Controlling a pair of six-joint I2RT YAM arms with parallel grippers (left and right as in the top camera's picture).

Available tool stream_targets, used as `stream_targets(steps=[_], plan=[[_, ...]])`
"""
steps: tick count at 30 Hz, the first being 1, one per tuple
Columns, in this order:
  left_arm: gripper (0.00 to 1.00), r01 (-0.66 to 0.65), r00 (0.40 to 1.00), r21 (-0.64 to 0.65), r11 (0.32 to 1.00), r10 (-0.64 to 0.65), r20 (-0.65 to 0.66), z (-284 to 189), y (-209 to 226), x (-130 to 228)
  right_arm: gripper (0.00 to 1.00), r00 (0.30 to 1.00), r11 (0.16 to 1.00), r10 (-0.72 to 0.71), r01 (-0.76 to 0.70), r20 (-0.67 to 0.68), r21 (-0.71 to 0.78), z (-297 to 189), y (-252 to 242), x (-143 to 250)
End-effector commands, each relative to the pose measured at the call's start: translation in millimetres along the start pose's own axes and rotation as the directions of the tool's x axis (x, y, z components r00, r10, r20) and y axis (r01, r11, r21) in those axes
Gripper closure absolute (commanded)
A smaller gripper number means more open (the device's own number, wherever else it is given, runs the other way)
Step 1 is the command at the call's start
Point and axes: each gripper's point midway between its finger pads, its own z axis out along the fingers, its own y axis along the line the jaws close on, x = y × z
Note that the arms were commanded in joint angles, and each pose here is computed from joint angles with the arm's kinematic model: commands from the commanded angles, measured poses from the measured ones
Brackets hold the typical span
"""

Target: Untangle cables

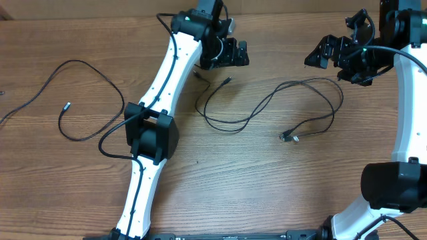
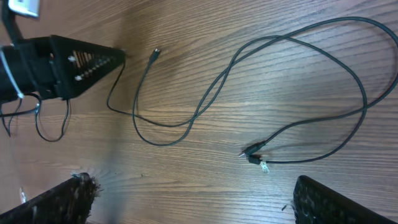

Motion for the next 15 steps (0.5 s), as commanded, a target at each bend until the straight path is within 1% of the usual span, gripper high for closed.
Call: stream_targets(steps=[1,5,12,13,15], plan=[[0.12,0.042,0.999,-0.059,0.997,-0.044,-0.026,28,16,5,0.00,1.000,1.000,-0.009,0.009,-0.004,0.001,2,1,0],[0.18,0.060,0.997,-0.067,0.996,-0.063,-0.046,39,22,9,0.00,1.000,1.000,-0.007,0.007,-0.007,0.002,2,1,1],[0.20,0.058,0.994,-0.064,0.996,-0.064,-0.086,54,20,20,0.00,1.000,1.000,-0.011,0.011,-0.010,0.001,3,2,2],[0.23,0.060,0.994,-0.066,0.996,-0.066,-0.091,57,20,22,0.00,1.000,1.000,-0.009,0.009,-0.013,0.001,3,2,3],[0.27,0.071,0.992,-0.069,0.995,-0.078,-0.097,59,21,24,0.00,1.000,1.000,-0.006,0.006,-0.018,0.009,3,1,4]])
